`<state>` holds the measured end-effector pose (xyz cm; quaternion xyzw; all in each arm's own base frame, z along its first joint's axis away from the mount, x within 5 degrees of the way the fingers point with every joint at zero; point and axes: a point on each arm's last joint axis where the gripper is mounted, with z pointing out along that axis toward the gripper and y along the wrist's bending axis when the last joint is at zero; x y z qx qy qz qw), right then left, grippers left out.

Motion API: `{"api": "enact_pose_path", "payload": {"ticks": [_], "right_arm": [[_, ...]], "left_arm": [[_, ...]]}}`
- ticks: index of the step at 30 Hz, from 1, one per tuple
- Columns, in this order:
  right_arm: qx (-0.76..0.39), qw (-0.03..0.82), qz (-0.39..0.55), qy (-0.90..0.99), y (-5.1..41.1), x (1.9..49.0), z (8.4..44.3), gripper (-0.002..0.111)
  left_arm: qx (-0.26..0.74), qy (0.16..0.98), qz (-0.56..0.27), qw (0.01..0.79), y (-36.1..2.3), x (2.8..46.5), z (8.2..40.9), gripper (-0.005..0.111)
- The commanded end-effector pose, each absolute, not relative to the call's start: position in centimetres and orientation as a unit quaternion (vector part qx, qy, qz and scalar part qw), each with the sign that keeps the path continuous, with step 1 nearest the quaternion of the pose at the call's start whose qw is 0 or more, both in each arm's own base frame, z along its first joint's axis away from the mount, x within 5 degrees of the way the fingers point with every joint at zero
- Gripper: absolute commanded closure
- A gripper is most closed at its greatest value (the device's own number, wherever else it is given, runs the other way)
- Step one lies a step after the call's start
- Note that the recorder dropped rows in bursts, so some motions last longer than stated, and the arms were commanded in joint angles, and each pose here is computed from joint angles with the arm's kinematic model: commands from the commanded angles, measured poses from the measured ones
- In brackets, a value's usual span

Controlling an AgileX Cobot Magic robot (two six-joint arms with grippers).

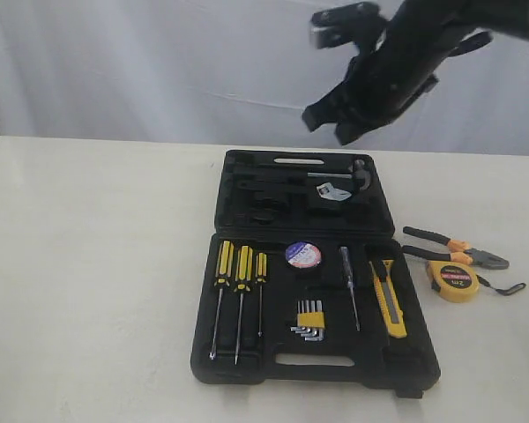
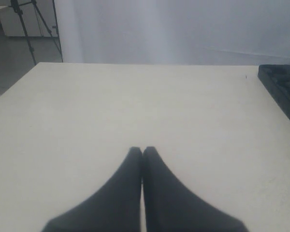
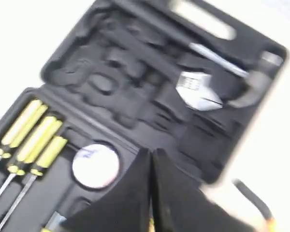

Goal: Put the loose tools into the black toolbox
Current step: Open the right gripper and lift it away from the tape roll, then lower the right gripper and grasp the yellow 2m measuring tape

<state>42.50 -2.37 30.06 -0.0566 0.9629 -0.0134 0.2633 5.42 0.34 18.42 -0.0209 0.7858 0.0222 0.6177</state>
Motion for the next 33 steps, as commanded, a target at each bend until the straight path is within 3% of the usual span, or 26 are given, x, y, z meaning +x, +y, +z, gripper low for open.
{"api": "enact_pose_path", "payload": {"ticks": [1,8,14,27,33], "right_arm": [[0.031,0.215,-0.025,0.976,-8.0,40.1,31.0,0.108],[0.113,0.128,0.043,0.984,-15.3,35.8,26.4,0.108],[0.128,0.117,0.057,0.983,-17.3,33.3,21.8,0.108],[0.094,0.145,0.059,0.983,-14.5,35.1,21.5,0.109],[0.101,0.18,0.003,0.979,-15.4,35.7,21.6,0.108]], "left_arm": [[-0.019,0.784,0.02,0.62,0.3,5.4,18.4,0.107],[-0.019,0.784,0.02,0.62,0.3,5.4,18.4,0.107],[-0.019,0.784,0.02,0.62,0.3,5.4,18.4,0.107],[-0.019,0.784,0.02,0.62,0.3,5.4,18.4,0.107],[-0.019,0.784,0.02,0.62,0.3,5.4,18.4,0.107]]}}
